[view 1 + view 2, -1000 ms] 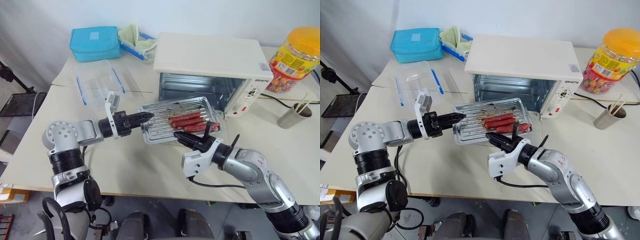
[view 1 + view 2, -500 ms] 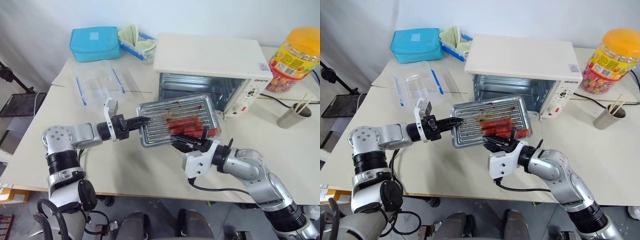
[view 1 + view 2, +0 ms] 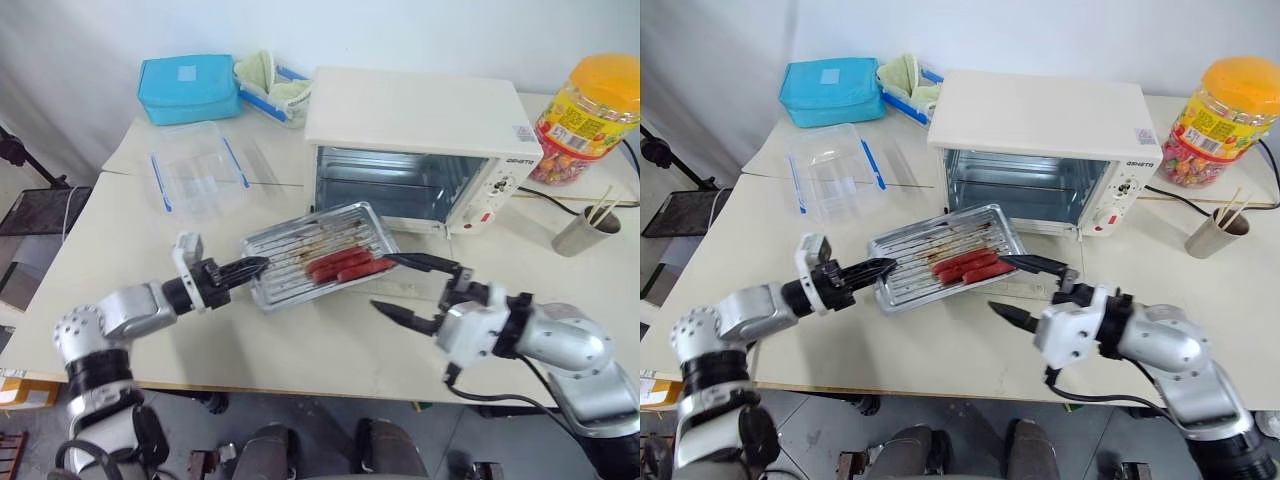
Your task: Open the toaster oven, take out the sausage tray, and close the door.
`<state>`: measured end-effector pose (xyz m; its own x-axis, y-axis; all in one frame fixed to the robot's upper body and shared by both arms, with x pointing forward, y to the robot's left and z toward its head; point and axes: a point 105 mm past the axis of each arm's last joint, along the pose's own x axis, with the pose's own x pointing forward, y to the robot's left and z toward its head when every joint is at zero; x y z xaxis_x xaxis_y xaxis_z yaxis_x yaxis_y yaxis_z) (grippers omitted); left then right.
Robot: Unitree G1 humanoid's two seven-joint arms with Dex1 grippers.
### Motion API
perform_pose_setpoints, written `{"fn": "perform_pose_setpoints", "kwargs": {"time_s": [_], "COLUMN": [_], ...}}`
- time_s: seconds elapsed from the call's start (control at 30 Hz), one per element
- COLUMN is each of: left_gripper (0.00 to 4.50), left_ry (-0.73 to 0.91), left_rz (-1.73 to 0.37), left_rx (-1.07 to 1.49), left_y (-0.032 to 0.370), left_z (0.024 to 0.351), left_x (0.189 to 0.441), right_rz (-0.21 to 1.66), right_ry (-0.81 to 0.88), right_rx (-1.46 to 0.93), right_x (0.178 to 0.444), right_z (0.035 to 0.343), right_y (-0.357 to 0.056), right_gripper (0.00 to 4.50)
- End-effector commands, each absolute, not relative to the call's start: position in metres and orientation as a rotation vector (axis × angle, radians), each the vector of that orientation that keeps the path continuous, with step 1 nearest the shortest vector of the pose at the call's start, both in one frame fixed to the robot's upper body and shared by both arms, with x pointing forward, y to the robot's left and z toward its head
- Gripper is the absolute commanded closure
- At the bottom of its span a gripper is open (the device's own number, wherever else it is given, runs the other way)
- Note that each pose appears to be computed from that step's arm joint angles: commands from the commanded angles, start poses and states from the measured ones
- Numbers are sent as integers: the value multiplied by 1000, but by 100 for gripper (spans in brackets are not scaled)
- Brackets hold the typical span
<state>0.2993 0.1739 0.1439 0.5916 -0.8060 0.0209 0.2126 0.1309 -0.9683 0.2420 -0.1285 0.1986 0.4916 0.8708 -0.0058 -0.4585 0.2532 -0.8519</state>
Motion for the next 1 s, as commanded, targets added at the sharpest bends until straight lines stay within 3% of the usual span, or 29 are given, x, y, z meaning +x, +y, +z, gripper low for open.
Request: {"fn": "perform_pose_setpoints", "kwargs": {"time_s": [0.03, 0.23, 0.27, 0.43, 0.57, 0.7, 1.0], "left_gripper": [450, 450, 450, 450, 450, 450, 450], "left_ry": [483, 352, 326, 182, 74, 15, 2], "left_rz": [-843, -684, -655, -499, -370, -308, -302], "left_rx": [-1222, -1279, -1291, -1327, -1338, -1380, -1409], "left_y": [190, 212, 214, 234, 246, 246, 231], "left_z": [157, 139, 136, 134, 138, 136, 141], "left_x": [275, 245, 240, 228, 222, 217, 222], "right_rz": [888, 836, 821, 874, 933, 951, 1049], "right_ry": [-444, -169, -152, -30, 164, 137, -1], "right_rx": [-857, -611, -575, -512, -448, -393, -235], "right_x": [246, 257, 260, 269, 276, 291, 296], "right_z": [203, 182, 180, 156, 129, 129, 138], "right_y": [-168, -228, -236, -255, -264, -255, -230], "right_gripper": [229, 438, 448, 448, 448, 448, 448]}}
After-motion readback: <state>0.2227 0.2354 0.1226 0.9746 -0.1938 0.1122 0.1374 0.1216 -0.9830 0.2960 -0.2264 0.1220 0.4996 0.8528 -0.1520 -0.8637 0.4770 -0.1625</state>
